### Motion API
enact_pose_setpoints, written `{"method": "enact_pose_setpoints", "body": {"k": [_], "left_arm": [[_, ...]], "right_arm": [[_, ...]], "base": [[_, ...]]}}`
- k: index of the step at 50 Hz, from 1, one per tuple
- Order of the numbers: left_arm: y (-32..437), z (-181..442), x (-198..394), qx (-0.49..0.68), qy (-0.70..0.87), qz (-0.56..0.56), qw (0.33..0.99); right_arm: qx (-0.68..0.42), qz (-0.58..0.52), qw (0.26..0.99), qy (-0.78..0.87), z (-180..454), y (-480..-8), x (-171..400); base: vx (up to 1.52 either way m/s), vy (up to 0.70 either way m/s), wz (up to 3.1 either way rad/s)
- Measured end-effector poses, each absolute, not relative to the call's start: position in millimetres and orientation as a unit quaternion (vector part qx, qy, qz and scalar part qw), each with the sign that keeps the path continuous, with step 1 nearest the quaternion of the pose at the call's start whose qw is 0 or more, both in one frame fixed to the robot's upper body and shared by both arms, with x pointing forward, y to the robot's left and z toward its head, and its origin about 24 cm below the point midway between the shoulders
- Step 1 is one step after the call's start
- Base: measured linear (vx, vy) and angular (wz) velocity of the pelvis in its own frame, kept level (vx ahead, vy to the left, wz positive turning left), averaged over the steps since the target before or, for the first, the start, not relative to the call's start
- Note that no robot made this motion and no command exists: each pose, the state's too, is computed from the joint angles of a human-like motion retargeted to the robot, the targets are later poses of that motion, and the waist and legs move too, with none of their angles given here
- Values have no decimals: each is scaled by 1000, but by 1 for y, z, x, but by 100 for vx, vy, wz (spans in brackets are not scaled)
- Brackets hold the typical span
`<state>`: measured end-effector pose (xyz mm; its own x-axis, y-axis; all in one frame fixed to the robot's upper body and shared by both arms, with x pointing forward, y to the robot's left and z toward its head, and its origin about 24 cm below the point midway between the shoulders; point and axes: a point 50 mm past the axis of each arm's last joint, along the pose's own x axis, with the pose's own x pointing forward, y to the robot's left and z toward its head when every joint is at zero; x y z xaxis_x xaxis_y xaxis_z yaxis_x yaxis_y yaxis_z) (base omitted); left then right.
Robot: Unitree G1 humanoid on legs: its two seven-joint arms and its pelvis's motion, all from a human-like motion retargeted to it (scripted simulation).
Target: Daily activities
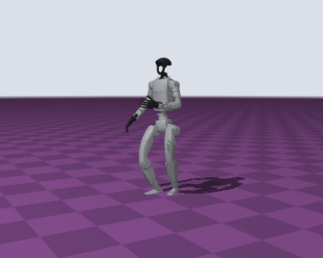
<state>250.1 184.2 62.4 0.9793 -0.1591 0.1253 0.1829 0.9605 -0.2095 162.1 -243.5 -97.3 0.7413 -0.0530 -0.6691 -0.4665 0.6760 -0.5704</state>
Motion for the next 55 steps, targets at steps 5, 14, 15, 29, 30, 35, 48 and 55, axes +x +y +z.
{"method": "enact_pose_setpoints", "body": {"k": [5, 14, 15, 29, 30, 35, 48, 55], "left_arm": [[189, 57, 245, -137, -54, -47, 988], [195, 26, 227, -116, 8, -9, 993], [194, 17, 225, -113, 28, -8, 993], [182, -60, 161, -25, 200, -26, 979], [181, -57, 163, -16, 193, -32, 981], [181, -32, 179, 6, 127, -45, 991], [174, 52, 222, -40, -54, -24, 997], [172, 67, 223, -73, -93, 17, 993]], "right_arm": [[-387, 76, 868, 302, -88, -245, 174], [-412, 55, 893, 173, -52, -228, 215], [-414, 57, 895, 155, -46, -225, 220], [-387, 106, 916, -22, 9, -175, 242], [-385, 107, 917, -25, 10, -174, 242], [-382, 114, 917, -2, -2, -175, 232], [-348, 73, 929, 106, -33, -205, 199], [-322, 35, 944, 57, -11, -204, 205]], "base": [[14, -6, -68], [5, -4, -91], [-2, 1, -98], [-16, 6, -91], [-29, 5, -83], [-33, 2, -84], [-46, -12, -9], [-61, -28, 18]]}}
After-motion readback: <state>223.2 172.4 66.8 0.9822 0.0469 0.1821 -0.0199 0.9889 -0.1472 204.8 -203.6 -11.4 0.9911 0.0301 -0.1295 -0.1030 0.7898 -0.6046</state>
